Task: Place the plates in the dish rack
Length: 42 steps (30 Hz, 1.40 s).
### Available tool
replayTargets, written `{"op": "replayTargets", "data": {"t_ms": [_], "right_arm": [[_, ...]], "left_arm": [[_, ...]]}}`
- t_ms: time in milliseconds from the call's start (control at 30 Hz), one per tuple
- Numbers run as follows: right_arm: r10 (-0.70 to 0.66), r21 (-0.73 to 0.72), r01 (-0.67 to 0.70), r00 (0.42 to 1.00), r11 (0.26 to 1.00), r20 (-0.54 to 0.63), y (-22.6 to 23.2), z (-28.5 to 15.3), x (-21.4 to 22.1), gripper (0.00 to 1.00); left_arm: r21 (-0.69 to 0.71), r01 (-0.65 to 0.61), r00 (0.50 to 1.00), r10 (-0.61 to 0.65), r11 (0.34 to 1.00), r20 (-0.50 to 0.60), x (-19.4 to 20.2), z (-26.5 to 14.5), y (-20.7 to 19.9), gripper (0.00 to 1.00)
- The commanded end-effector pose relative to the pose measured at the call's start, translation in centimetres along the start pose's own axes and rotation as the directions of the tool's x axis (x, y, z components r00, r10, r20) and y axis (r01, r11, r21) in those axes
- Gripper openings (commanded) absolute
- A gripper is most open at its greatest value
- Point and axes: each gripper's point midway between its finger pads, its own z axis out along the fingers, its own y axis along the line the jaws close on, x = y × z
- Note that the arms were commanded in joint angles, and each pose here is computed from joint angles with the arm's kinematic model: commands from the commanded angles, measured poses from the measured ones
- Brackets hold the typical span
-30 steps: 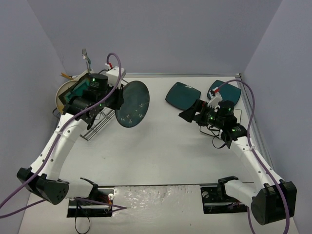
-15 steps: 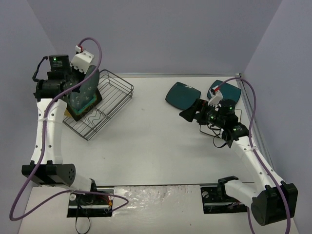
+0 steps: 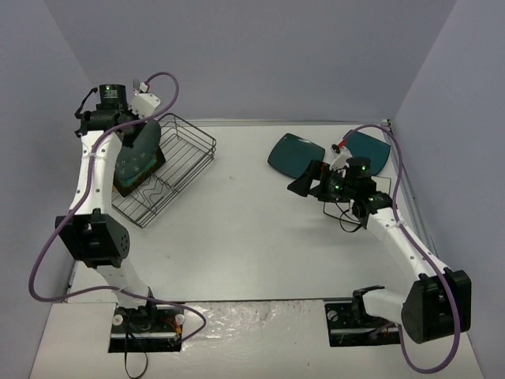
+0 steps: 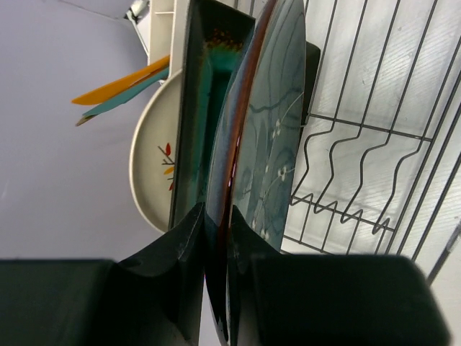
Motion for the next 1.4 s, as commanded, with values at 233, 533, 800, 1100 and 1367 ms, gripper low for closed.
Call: {"op": "replayTargets", "data": {"t_ms": [233, 533, 800, 1100, 1367], "right_arm": [[-0.029, -0.059, 0.032, 0.998, 0.998, 0.051, 1.0, 0.9, -2.3, 0.99], [-0.012, -0.045, 0.014, 0.998, 0.999, 0.056, 0.6, 1.1, -2.4, 0.99], [0.0, -0.02, 0.002, 0.997, 1.0, 0.078, 0.1, 0.7, -2.6, 0.99], [0.03, 0.032, -0.035, 0.988, 0.999, 0.153, -1.1, -0.9, -3.8, 0.99], [0.052, 0.385, -0.189, 0.939, 0.903, 0.34, -8.9, -5.0, -7.2, 0.99]], "left_arm": [[-0.187, -0.079, 0.989, 0.101, 0.979, 0.11, -3.0, -1.1, 5.0, 0.0], [-0.132, -0.079, 0.994, 0.087, 0.988, 0.058, -0.2, 0.2, 2.6, 0.0], [-0.159, -0.011, 0.998, 0.019, 0.987, 0.052, 1.3, 0.9, 2.7, 0.23], [-0.18, 0.047, 0.995, -0.03, 0.982, 0.097, 1.0, -0.1, 3.0, 0.57], [-0.111, 0.36, 0.894, -0.309, 0.926, 0.326, -3.4, -5.3, 2.5, 0.8]]}}
